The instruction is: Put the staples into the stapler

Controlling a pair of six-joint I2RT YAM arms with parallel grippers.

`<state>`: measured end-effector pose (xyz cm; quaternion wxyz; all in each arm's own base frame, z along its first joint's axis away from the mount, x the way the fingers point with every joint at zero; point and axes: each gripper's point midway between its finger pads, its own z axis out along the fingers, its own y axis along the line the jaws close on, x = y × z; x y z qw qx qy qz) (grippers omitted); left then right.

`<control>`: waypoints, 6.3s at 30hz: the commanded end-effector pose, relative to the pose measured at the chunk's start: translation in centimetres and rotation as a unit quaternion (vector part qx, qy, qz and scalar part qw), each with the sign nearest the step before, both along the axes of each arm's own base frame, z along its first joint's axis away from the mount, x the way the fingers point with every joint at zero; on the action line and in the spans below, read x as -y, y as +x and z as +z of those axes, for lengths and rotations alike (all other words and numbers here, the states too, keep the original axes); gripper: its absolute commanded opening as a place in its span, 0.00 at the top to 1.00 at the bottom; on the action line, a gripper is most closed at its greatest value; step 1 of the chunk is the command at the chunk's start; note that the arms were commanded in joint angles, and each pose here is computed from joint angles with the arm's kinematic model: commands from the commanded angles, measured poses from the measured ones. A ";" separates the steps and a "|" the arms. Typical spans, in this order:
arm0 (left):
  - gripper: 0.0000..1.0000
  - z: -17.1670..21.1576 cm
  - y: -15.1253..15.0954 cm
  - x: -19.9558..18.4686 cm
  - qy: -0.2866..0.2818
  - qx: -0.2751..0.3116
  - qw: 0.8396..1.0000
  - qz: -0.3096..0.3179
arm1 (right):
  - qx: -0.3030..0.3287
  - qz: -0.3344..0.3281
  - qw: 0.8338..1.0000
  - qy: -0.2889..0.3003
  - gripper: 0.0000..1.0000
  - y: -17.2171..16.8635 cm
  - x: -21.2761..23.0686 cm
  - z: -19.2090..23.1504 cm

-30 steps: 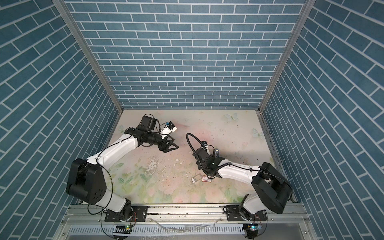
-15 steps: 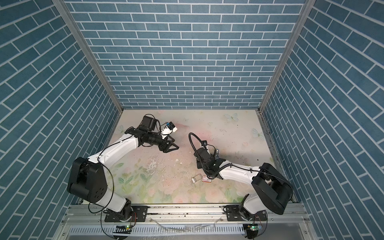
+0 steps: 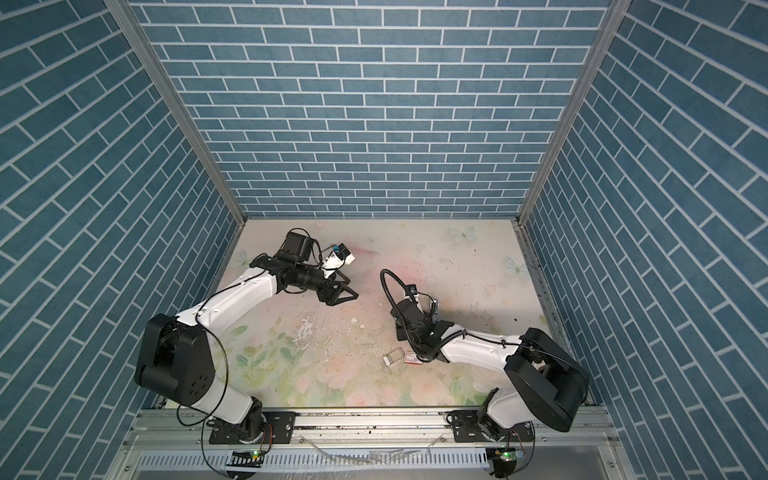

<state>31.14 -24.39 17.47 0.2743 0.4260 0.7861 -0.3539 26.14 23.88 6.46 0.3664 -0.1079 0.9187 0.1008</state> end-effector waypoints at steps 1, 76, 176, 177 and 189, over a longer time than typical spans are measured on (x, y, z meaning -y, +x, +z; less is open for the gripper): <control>0.23 -0.5 -0.4 -0.1 -0.001 -0.015 1.000 -0.006 | 0.003 -0.005 1.000 0.009 0.93 0.1 0.1 0.0; 0.23 -1.3 -0.4 0.0 0.001 -0.023 1.000 -0.008 | -0.023 -0.026 0.999 0.002 0.89 -0.9 1.4 -3.1; 0.23 -1.7 -0.5 -0.2 0.008 -0.019 1.000 -0.010 | -0.100 -0.016 0.995 -0.012 0.64 0.3 2.1 -2.7; 0.23 -1.8 -0.5 -0.1 0.008 -0.020 1.000 -0.011 | -0.101 -0.016 0.995 -0.011 0.64 0.3 2.2 -2.8; 0.23 -1.8 -0.5 -0.1 0.008 -0.021 1.000 -0.012 | -0.111 -0.018 0.994 -0.009 0.65 -0.5 2.5 -3.2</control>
